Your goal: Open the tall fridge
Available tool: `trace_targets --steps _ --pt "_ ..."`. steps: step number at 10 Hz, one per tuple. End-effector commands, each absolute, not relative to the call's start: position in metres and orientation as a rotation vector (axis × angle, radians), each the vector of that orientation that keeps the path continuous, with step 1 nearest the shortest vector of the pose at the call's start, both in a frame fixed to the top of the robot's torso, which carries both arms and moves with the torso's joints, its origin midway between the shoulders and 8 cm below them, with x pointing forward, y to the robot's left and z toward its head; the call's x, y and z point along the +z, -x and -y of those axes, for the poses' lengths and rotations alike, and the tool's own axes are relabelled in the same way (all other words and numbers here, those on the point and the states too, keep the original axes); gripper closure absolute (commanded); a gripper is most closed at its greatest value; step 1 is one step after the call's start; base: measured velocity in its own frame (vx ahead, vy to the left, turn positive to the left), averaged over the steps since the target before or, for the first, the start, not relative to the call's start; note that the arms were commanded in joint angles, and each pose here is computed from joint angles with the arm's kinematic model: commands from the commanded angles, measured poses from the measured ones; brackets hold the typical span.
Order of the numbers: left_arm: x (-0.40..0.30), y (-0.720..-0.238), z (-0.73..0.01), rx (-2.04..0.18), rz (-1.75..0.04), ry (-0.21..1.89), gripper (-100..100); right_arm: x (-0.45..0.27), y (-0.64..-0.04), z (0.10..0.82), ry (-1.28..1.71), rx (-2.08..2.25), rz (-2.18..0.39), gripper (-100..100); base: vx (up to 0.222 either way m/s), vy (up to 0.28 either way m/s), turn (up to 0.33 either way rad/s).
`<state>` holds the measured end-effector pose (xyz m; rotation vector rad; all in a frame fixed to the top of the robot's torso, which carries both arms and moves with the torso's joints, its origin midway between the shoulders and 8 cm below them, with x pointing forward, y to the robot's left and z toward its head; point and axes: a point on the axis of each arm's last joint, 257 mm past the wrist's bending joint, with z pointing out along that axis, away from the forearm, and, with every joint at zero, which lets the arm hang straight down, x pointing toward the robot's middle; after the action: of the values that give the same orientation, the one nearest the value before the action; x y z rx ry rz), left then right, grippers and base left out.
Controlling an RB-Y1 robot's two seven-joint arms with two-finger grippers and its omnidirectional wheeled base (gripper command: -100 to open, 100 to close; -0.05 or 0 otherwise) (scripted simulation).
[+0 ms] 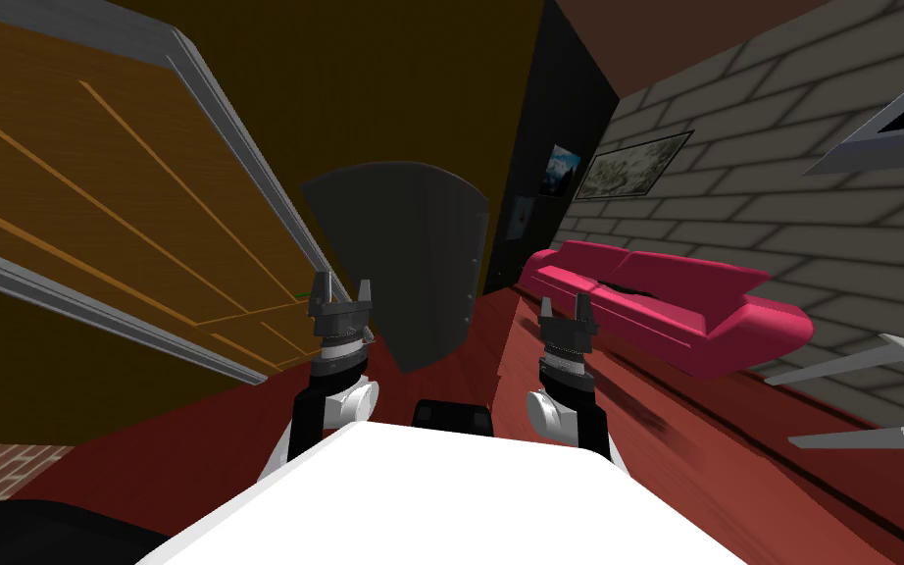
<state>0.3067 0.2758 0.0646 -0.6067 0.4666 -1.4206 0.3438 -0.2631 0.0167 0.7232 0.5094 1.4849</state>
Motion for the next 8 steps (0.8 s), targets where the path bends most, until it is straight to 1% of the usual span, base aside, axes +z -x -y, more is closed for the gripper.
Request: trace_targets --steps 1,8 --pt "0.0646 -0.3067 -0.2758 -1.421 -0.467 0.607 0 0.0167 -0.3438 0.2631 -0.723 1.485 -0.509 0 0.000 0.000 0.000" --pt "0.0647 -0.3066 -0.2757 -1.421 -0.466 0.606 0 0.0169 -0.3437 0.2631 -0.723 1.485 -0.509 0 0.000 0.000 0.000"
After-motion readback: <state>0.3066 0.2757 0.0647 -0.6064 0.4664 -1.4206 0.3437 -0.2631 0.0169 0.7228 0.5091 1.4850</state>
